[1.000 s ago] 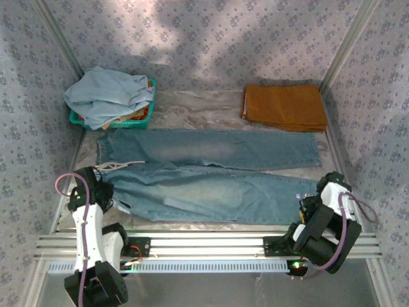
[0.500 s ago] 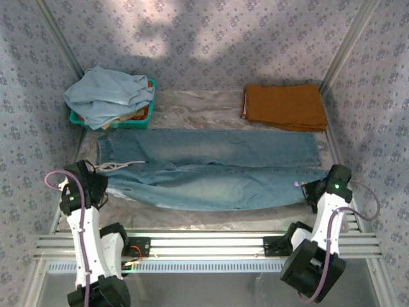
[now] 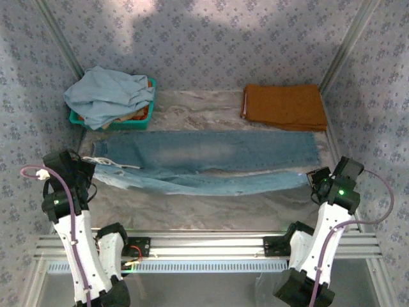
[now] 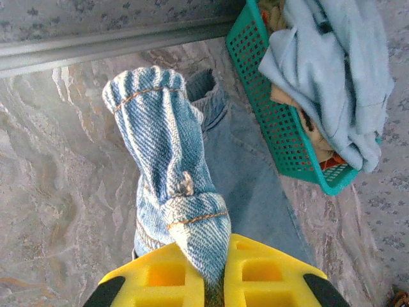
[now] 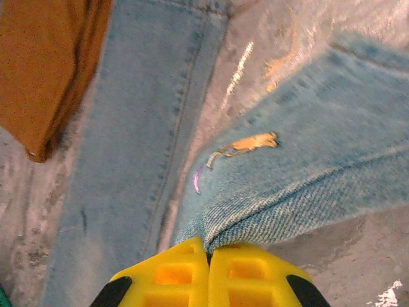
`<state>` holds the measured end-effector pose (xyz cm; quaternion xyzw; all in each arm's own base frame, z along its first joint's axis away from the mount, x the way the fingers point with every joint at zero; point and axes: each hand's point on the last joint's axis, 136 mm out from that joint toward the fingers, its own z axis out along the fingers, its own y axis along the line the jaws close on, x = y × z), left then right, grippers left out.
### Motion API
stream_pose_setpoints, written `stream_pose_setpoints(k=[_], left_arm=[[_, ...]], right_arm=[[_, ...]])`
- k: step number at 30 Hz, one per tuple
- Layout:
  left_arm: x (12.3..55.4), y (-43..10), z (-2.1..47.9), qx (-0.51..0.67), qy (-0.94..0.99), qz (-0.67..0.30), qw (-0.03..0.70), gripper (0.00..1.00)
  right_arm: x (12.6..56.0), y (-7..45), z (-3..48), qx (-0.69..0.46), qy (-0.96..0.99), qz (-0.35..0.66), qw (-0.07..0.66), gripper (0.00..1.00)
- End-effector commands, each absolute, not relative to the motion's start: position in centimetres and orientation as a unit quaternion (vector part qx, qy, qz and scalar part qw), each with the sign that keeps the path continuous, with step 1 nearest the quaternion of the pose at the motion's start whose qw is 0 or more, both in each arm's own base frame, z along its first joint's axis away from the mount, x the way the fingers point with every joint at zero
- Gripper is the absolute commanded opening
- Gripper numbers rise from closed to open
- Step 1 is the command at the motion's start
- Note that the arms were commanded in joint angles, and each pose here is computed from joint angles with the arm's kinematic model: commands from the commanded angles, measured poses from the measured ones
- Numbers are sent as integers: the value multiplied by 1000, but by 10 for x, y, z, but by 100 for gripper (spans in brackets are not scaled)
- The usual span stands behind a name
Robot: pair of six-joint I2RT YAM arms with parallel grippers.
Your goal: Fold and stack the trousers
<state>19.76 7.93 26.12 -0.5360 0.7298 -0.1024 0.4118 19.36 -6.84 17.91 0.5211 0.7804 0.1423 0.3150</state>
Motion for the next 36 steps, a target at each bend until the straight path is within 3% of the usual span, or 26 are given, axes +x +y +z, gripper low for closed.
stream_pose_setpoints(k=[1, 5, 13, 21, 36], left_arm=[[194, 90, 296, -526, 710, -79, 461, 0], [202, 95, 310, -515, 706, -75, 480, 0], [263, 114, 303, -491, 719, -77, 485, 0], [308, 133, 304, -486, 722, -69, 487, 0], [355, 159, 237, -496, 755, -29, 429, 0]], right_arm=[[192, -70, 204, 528, 763, 148, 342, 0], [209, -75, 220, 527, 745, 167, 373, 0], [250, -90, 219, 486, 779, 152, 367, 0], [320, -89, 214, 415, 832, 112, 351, 0], [451, -84, 135, 333, 905, 71, 257, 0]])
